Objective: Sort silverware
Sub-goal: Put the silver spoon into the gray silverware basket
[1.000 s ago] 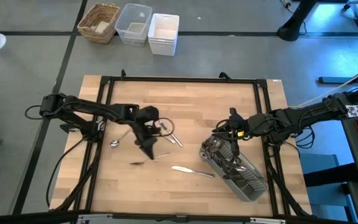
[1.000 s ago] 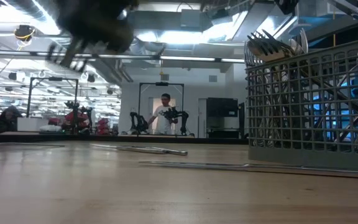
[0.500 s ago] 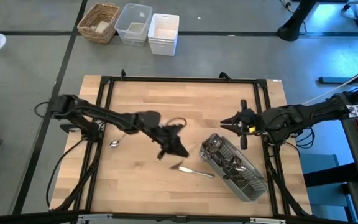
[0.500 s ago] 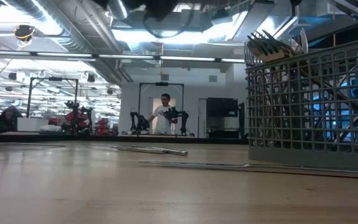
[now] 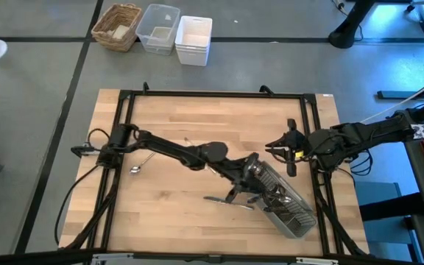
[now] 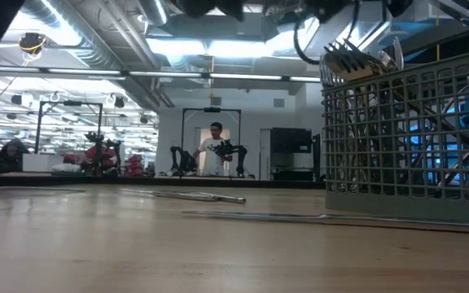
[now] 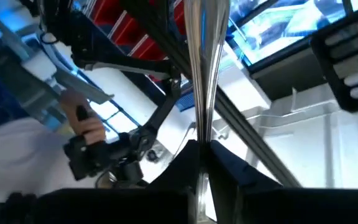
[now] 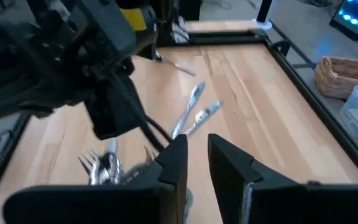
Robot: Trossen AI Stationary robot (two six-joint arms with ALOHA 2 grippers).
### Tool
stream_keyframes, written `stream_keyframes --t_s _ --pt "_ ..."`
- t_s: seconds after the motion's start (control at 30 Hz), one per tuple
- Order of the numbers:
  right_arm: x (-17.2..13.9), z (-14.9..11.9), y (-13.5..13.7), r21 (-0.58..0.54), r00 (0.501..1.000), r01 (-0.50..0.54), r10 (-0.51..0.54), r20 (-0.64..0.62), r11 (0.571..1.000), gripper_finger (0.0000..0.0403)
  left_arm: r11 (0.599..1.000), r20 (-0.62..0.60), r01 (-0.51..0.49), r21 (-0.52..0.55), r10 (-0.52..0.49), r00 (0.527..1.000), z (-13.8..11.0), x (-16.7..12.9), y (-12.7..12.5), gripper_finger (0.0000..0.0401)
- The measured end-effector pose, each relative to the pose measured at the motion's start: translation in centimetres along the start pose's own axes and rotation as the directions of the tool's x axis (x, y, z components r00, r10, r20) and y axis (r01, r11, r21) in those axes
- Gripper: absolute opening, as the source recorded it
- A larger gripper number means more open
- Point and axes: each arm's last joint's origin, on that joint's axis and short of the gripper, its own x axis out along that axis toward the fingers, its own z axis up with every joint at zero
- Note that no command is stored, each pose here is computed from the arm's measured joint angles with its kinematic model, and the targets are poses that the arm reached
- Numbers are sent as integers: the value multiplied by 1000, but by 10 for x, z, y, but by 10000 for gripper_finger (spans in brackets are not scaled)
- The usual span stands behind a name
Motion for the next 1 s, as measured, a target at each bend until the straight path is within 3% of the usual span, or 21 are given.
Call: stream_keyframes --t_s 0.17,0.33,0.8,1.0 --pt "0 -3 -1 -12 999 5 -6 -34 1000 67 991 11 -112 -71 113 994 17 9 -2 10" --pt "0 -4 -1 -13 999 4 -5 -40 1000 67 977 100 -158 -144 173 980 33 4 -1 15" --pt "0 -4 0 -11 999 -20 20 -45 1000 67 975 172 -148 -164 176 969 45 -4 -9 26" --pt "0 -4 0 -11 999 -20 20 -45 1000 67 974 181 -151 -167 181 967 46 -4 -8 50"
